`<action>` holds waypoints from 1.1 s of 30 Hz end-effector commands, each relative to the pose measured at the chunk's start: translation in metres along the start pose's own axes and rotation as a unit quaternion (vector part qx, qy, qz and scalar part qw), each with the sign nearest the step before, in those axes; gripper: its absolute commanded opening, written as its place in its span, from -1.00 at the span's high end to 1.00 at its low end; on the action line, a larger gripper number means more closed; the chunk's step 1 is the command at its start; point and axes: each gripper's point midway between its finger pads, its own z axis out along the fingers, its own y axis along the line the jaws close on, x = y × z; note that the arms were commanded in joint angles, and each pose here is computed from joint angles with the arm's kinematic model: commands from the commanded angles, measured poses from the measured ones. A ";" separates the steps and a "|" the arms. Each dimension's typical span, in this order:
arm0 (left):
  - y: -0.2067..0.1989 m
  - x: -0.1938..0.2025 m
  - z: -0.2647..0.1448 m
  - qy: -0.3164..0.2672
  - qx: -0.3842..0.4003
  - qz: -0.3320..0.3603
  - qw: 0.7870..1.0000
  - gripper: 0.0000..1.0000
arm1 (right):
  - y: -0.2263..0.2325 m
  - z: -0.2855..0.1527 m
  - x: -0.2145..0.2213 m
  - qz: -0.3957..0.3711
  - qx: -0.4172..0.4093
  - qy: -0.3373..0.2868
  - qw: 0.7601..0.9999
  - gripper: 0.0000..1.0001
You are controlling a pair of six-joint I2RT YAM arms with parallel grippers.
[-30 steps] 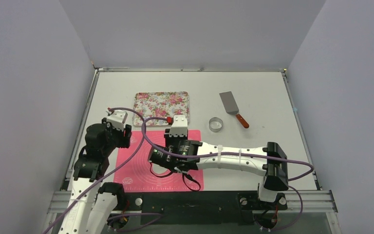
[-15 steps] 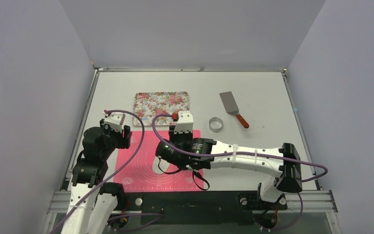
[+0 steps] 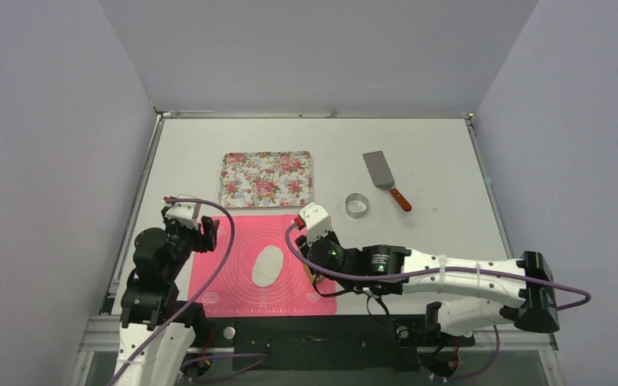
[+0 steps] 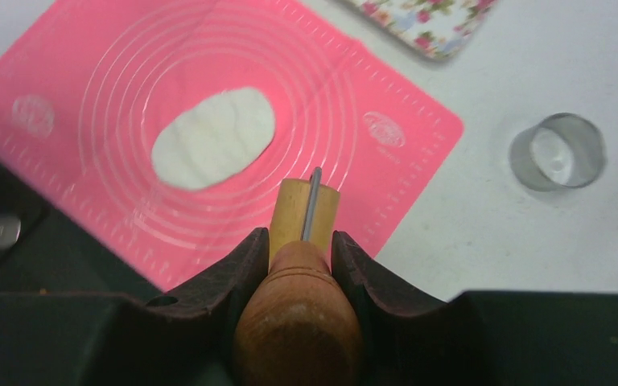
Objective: Roll out the dumpling wrappers from the dough
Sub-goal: Flatten out the dough on the work surface.
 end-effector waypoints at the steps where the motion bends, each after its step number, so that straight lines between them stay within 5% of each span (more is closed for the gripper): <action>1: -0.004 -0.011 0.011 -0.027 0.009 -0.035 0.999 -0.10 | 0.027 -0.021 -0.032 -0.026 -0.197 -0.076 0.977 1.00; 6: -0.008 -0.008 0.024 -0.015 0.014 -0.085 0.996 -0.10 | 0.021 -0.009 -0.045 0.051 -0.261 -0.061 0.962 1.00; 15: -0.004 -0.032 0.030 -0.119 0.005 -0.135 0.984 -0.11 | 0.001 -0.004 -0.055 0.071 -0.236 -0.086 0.965 1.00; 18: 0.001 -0.028 0.028 -0.148 -0.019 -0.284 0.947 -0.11 | 0.000 -0.005 -0.062 0.067 -0.242 -0.093 0.964 1.00; 24: -0.028 -0.029 0.035 -0.103 0.051 -0.339 0.934 -0.10 | 0.003 0.022 -0.062 0.066 -0.240 -0.066 0.966 1.00; 29: -0.067 -0.041 0.048 0.026 0.131 -0.296 0.946 -0.10 | 0.015 0.059 -0.048 0.052 -0.249 -0.024 0.967 1.00; 33: -0.070 -0.053 0.051 0.023 0.077 -0.249 0.965 -0.10 | 0.034 0.084 -0.054 0.048 -0.263 -0.003 0.963 1.00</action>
